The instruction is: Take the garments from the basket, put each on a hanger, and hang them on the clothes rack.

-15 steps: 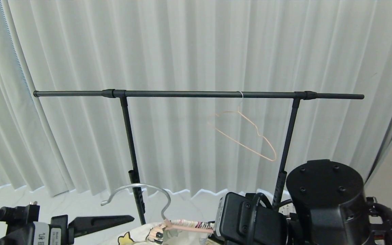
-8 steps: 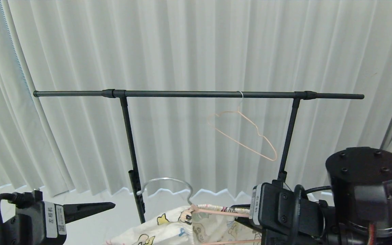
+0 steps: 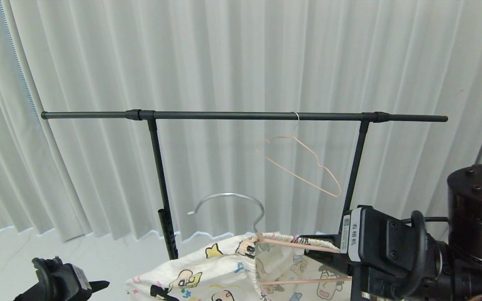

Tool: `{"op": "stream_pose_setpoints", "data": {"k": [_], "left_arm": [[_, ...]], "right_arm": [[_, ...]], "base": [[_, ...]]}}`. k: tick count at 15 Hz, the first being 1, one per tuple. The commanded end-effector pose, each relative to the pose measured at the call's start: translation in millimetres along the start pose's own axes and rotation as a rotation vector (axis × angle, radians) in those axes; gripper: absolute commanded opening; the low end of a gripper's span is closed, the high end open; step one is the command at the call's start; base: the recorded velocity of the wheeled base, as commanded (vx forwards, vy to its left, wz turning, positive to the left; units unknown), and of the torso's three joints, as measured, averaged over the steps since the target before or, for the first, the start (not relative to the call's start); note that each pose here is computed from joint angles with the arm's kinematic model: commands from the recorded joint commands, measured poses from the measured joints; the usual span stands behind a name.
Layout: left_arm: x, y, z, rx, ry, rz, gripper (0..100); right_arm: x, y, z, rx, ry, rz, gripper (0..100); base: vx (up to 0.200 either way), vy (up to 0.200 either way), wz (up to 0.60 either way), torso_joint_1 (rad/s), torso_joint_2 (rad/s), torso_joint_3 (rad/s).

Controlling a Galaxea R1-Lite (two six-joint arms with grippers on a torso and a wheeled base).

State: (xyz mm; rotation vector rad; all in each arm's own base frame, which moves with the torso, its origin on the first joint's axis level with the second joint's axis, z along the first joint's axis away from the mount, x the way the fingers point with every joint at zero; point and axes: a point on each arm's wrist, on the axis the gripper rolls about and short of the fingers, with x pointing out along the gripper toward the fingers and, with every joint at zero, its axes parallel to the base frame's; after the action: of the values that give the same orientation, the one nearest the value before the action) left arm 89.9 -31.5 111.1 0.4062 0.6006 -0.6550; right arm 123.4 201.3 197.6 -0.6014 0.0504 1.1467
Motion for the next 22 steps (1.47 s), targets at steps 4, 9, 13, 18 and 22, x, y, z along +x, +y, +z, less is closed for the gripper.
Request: {"op": "stream_pose_setpoints", "data": {"k": [4,9,13,18,22], "left_arm": [[16.3,19.9,20.1,-0.120,0.020,0.027,100],[24.0,21.9,19.0,-0.117,-0.023,0.043,100],[24.0,22.6,18.5,-0.120,-0.030,0.052,0],[19.7,36.9,10.9,-0.199,-0.007,0.148,0],[17.9,42.6,4.4,-0.243,0.013,0.192,0]], "right_arm": [[-7.7,-1.3,4.4,-0.002,-0.027,-0.006,0],[-7.8,-1.9,4.6,0.000,-0.027,-0.010,0],[-8.3,-3.0,3.7,0.004,-0.023,-0.018,0],[-11.6,-10.8,1.0,0.016,-0.014,-0.055,0],[-13.2,-13.8,0.1,0.022,-0.013,-0.069,0]], "base": [[0.000,0.000,0.00,0.000,0.00,0.000],[0.000,0.000,0.00,0.000,0.00,0.000],[0.000,0.000,0.00,0.000,0.00,0.000],[0.000,0.000,0.00,0.000,0.00,0.000],[0.000,0.000,0.00,0.000,0.00,0.000]]}}
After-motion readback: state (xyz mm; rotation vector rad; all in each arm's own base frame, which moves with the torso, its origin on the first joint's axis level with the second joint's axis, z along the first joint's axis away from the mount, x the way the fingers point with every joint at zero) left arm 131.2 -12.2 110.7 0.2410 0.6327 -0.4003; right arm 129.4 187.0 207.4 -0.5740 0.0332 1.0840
